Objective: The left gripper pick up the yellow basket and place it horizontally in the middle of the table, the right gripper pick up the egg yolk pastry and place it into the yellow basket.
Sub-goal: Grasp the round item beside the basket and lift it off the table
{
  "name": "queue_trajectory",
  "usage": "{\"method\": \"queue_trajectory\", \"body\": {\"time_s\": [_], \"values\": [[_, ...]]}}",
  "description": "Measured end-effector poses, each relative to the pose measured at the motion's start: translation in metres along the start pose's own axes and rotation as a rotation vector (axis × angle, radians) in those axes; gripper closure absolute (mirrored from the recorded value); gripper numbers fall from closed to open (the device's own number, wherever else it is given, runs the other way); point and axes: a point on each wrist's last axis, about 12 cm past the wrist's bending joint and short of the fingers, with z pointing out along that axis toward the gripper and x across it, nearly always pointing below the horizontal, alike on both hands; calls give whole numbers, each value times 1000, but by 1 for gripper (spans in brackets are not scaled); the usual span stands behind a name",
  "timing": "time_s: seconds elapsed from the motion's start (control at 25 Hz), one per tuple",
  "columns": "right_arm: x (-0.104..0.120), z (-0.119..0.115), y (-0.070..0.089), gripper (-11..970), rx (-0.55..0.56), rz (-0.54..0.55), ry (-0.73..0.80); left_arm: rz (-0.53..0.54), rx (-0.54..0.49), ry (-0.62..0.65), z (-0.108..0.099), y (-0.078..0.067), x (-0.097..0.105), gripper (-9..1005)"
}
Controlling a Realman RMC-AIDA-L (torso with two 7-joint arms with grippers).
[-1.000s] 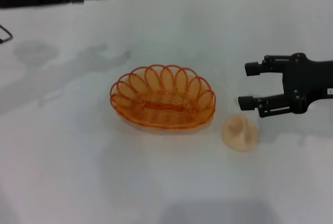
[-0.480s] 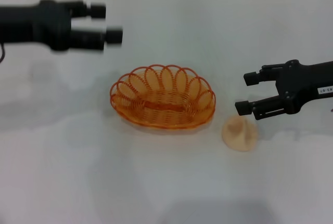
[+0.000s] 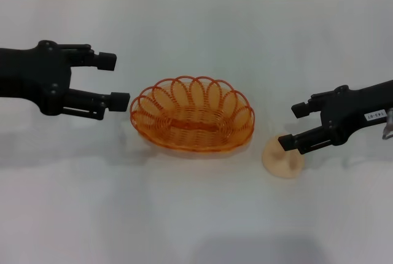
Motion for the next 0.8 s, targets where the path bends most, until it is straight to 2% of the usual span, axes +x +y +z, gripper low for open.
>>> {"method": "queue_trajectory", "body": {"time_s": [0.48, 0.8], "values": [[3, 14, -4, 109, 55, 26, 46, 0, -7, -13, 0, -1, 1, 108], [8, 19, -3, 109, 50, 52, 62, -8, -13, -20, 2, 0, 3, 109]]}}
